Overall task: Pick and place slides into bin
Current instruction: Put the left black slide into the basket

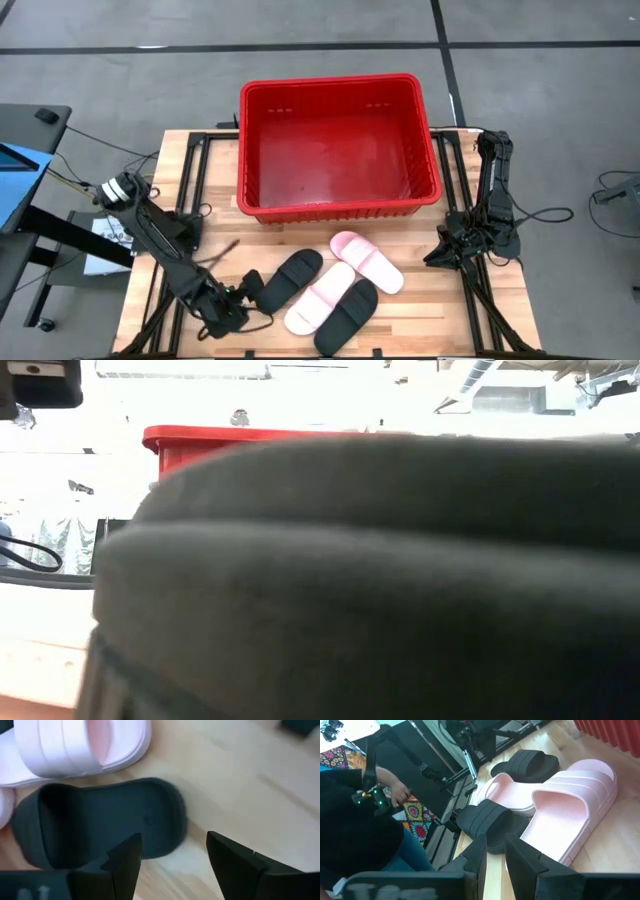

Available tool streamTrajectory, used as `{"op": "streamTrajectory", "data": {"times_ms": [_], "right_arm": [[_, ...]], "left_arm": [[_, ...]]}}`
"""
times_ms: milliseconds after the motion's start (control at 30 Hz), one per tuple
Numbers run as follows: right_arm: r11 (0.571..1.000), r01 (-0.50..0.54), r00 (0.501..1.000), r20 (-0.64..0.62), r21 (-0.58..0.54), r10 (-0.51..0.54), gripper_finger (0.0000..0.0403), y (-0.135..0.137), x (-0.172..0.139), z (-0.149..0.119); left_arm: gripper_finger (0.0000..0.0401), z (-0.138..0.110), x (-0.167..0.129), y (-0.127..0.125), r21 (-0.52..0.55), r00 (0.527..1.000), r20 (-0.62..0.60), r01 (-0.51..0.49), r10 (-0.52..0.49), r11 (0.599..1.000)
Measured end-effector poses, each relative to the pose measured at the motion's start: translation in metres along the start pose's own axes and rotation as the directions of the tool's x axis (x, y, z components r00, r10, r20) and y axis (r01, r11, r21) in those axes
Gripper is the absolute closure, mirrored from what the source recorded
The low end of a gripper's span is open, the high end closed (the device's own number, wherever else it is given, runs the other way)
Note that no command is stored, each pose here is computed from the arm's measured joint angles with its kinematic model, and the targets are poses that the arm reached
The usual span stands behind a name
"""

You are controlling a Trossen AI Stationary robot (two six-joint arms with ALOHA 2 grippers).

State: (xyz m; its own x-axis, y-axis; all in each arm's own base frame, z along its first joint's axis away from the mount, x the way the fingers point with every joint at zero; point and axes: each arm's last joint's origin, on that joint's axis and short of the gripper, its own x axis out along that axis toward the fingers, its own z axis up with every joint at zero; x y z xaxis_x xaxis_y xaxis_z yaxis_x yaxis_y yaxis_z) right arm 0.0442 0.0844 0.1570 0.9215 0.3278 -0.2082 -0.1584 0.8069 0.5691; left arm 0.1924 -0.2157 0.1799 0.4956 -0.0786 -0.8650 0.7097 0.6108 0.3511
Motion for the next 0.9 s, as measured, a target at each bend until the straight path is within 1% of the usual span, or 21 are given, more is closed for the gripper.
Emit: {"op": "streamTrajectory", "data": {"times_ms": [67, 133, 300, 433, 600, 733, 900], "right_arm": [[1.0, 0.0, 1.0, 0.0, 0.0, 0.0, 0.0343, 0.0, 0.0, 0.0], [1.0, 0.0, 1.0, 0.0, 0.0, 0.0, 0.0343, 0.0, 0.0, 0.0], [1.0, 0.0, 1.0, 0.0, 0.0, 0.0, 0.0343, 0.0, 0.0, 0.0], [1.0, 0.0, 1.0, 0.0, 0.001, 0.0, 0.0343, 0.0, 0.0, 0.0], [1.0, 0.0, 1.0, 0.0, 0.001, 0.0, 0.0343, 0.0, 0.0, 0.0], [1.0, 0.0, 1.0, 0.0, 0.001, 0.0, 0.0343, 0.0, 0.0, 0.0], [1.0, 0.0, 1.0, 0.0, 0.0, 0.0, 0.0343, 0.0, 0.0, 0.0]], "left_arm": [[0.0186, 0.004, 0.007, -0.001, 0.014, 0.998, -0.046, -0.033, 0.034, 0.999], [0.0186, 0.008, 0.014, 0.0, 0.019, 0.996, -0.07, -0.045, 0.047, 0.999], [0.0186, 0.016, 0.028, -0.003, -0.002, 0.993, -0.118, -0.001, 0.0, 1.0], [0.0186, 0.017, 0.034, -0.006, -0.008, 0.99, -0.135, 0.029, -0.03, 1.0], [0.0186, 0.017, 0.038, -0.007, -0.013, 0.991, -0.136, 0.018, -0.02, 1.0], [0.0186, 0.02, 0.038, -0.005, -0.02, 0.994, -0.113, -0.012, 0.01, 1.0], [0.0186, 0.02, 0.039, -0.002, -0.024, 0.994, -0.11, -0.006, 0.004, 1.0]]}}
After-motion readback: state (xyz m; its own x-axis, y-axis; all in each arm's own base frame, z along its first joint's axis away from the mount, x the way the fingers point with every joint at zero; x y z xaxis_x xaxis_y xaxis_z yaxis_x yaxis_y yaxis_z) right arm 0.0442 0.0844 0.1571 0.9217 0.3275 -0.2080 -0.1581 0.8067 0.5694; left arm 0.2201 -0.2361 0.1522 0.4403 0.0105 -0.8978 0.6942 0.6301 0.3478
